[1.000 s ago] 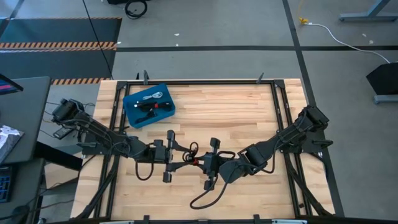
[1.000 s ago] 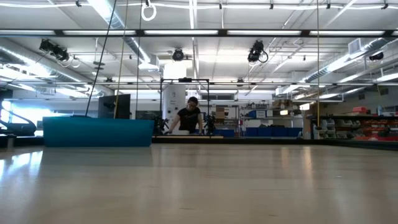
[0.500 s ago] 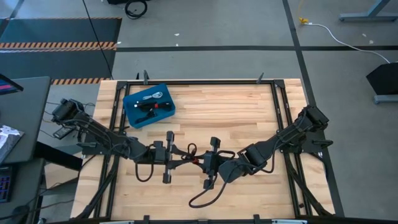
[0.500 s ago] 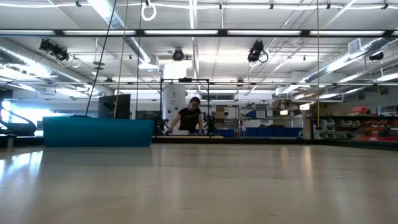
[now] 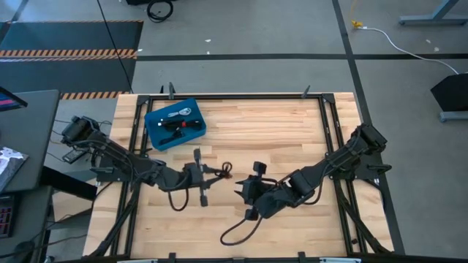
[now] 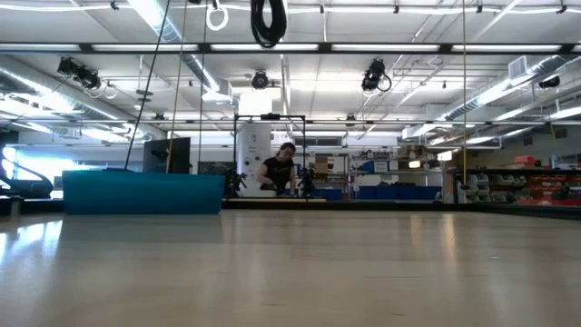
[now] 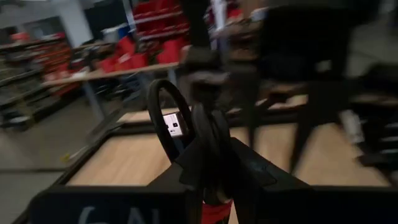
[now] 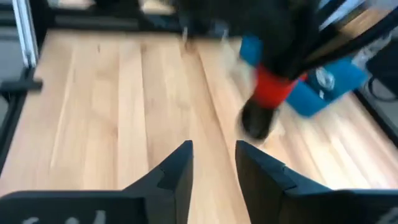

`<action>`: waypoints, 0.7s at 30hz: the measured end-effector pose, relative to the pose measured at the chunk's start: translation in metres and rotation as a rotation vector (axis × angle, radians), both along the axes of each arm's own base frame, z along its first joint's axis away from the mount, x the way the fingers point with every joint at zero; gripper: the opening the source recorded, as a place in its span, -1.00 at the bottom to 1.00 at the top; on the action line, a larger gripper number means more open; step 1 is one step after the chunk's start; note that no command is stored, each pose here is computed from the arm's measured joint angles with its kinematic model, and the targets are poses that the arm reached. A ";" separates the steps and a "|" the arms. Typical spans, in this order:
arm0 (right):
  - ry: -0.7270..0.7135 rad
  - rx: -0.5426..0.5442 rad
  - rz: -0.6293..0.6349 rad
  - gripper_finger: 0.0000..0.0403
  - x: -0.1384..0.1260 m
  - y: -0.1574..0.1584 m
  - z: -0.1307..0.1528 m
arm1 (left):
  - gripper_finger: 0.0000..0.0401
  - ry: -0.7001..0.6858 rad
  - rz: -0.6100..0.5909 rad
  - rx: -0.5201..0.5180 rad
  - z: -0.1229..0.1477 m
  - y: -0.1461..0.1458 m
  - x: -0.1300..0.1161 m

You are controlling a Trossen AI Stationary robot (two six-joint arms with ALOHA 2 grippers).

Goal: Pick and place USB-C Cables
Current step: Put the black charger cable into the blue bin

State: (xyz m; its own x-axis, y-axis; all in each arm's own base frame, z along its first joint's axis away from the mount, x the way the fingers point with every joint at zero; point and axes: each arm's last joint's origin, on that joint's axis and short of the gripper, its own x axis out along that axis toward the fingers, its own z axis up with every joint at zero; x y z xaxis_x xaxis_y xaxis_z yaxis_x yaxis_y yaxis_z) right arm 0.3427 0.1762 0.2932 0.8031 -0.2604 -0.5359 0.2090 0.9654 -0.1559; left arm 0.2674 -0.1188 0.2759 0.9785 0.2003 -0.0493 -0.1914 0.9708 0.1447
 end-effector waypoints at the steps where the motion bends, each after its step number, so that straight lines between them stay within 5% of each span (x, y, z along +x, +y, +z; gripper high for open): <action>1: 0.023 0.000 -0.008 -0.36 -0.002 0.000 -0.002 | -0.73 0.009 0.019 0.005 -0.001 0.001 0.000; 14: 0.335 0.125 -0.215 -0.26 -0.033 -0.012 -0.025 | -0.73 0.015 0.033 -0.013 -0.002 0.002 0.000; 21: 0.408 0.103 -0.256 -0.26 -0.041 -0.017 -0.028 | -0.73 0.102 0.073 -0.018 -0.013 0.001 -0.003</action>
